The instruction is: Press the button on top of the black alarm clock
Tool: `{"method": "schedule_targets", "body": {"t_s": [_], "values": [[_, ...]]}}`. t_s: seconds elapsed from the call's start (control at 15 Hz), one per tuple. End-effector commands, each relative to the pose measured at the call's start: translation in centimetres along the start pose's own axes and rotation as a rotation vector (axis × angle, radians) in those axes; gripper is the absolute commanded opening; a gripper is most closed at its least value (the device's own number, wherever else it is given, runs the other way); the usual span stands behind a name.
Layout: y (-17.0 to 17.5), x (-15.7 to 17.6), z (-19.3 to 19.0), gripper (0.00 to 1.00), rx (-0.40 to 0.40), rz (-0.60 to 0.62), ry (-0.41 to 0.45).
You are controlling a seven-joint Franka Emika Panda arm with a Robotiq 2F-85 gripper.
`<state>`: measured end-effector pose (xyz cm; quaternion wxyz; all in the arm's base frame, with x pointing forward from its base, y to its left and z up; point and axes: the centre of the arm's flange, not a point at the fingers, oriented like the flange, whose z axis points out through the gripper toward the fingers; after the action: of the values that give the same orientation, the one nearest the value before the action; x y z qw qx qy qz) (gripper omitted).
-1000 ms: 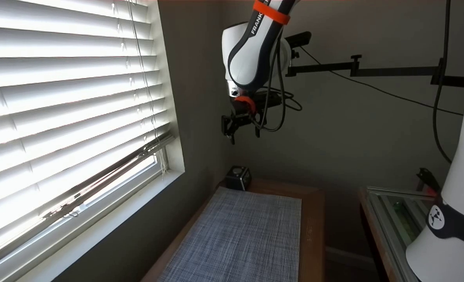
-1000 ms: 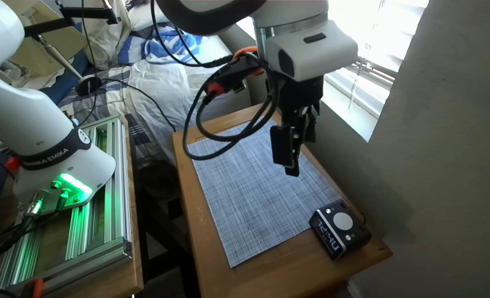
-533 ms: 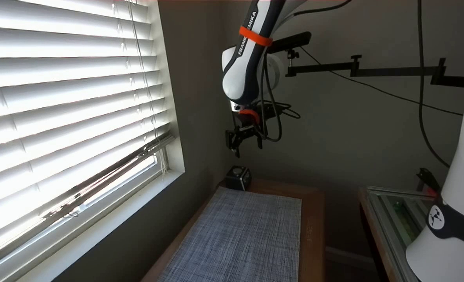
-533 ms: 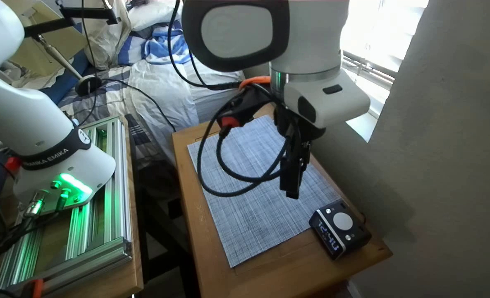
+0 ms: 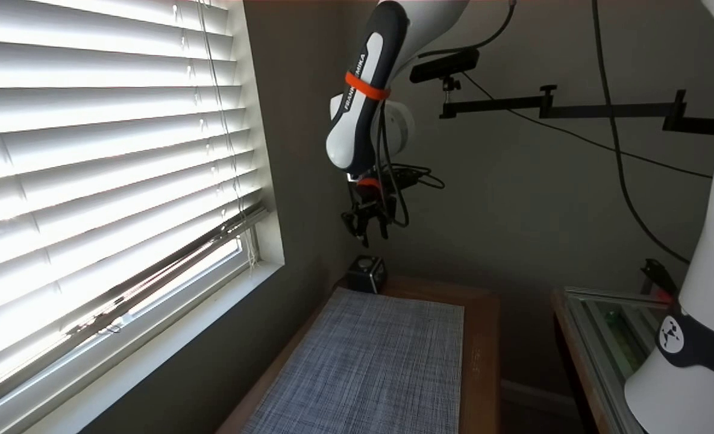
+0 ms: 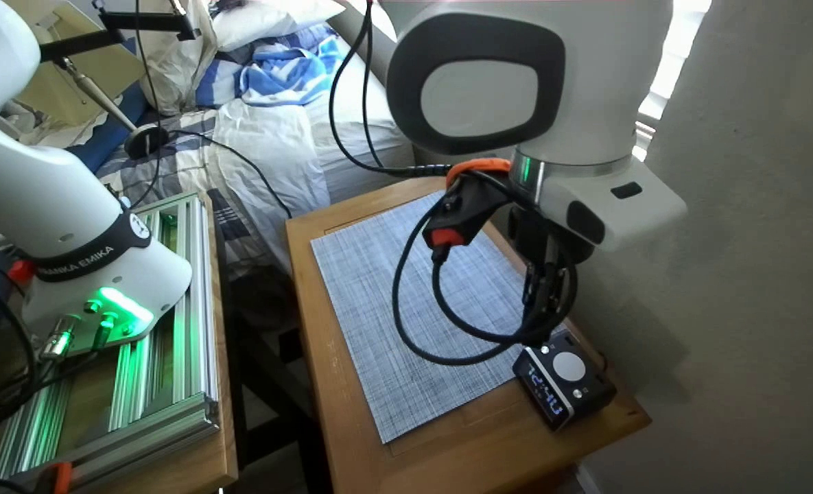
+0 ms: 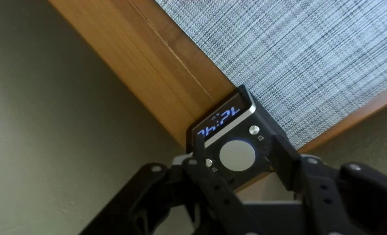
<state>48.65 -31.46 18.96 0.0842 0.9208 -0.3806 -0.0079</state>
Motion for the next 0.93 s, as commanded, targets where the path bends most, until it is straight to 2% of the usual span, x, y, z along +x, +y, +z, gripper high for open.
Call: {"method": "schedule_targets", "body": {"t_s": [0.0, 0.27, 0.87], "values": [[-1.3, 3.9, 1.9, 0.25, 0.016, -0.003, -0.021], [-1.8, 5.9, 3.9, 0.00, 0.028, 0.018, -0.017], [-1.2, 7.4, 7.2, 0.00, 0.032, 0.064, -0.066]]}}
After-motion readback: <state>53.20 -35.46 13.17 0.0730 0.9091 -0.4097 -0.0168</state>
